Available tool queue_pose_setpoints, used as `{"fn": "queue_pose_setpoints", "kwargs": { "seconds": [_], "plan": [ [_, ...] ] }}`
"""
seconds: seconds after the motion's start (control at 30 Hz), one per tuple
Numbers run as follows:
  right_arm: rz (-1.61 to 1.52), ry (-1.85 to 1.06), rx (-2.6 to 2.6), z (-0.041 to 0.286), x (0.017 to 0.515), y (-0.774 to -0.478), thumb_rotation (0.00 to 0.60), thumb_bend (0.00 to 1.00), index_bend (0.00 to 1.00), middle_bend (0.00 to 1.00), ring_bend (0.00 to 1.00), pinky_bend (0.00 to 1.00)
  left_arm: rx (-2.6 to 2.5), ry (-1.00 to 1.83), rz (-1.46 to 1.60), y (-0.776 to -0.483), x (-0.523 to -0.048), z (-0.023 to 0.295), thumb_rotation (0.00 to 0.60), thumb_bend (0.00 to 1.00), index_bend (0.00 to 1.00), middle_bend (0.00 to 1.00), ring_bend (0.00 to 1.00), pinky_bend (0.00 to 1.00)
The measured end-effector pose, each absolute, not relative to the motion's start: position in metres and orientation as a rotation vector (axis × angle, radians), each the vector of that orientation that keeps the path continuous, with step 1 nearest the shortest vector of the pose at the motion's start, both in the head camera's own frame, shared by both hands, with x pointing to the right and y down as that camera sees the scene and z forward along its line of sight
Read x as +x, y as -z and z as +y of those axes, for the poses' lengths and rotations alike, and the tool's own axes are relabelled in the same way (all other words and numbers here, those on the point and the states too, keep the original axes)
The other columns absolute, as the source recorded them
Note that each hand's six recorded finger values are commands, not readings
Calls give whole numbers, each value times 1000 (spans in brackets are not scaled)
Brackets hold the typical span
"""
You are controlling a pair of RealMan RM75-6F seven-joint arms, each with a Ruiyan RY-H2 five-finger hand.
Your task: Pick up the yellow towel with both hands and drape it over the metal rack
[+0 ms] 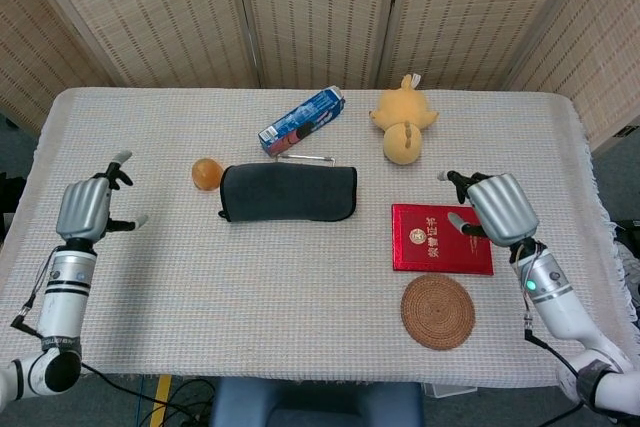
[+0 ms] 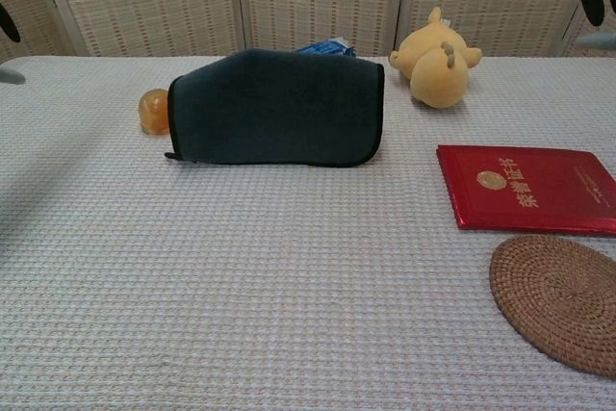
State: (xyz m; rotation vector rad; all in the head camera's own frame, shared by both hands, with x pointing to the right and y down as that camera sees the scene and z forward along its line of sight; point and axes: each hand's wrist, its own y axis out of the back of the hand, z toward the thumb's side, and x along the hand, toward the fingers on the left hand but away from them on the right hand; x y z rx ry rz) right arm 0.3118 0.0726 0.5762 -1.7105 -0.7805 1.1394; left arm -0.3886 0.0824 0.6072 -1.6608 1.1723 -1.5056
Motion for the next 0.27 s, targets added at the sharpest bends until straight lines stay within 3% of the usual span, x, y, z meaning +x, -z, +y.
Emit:
{"fn": "queue_pose_setpoints", "kwargs": {
  "seconds": [0.27],
  "plan": [
    [-886, -1220, -1680, 125, 370, -569, 600, 274, 298, 573, 578, 706, -1573, 1562, 1203, -582, -436, 151, 600, 34, 189, 421, 412, 539]
  ]
}}
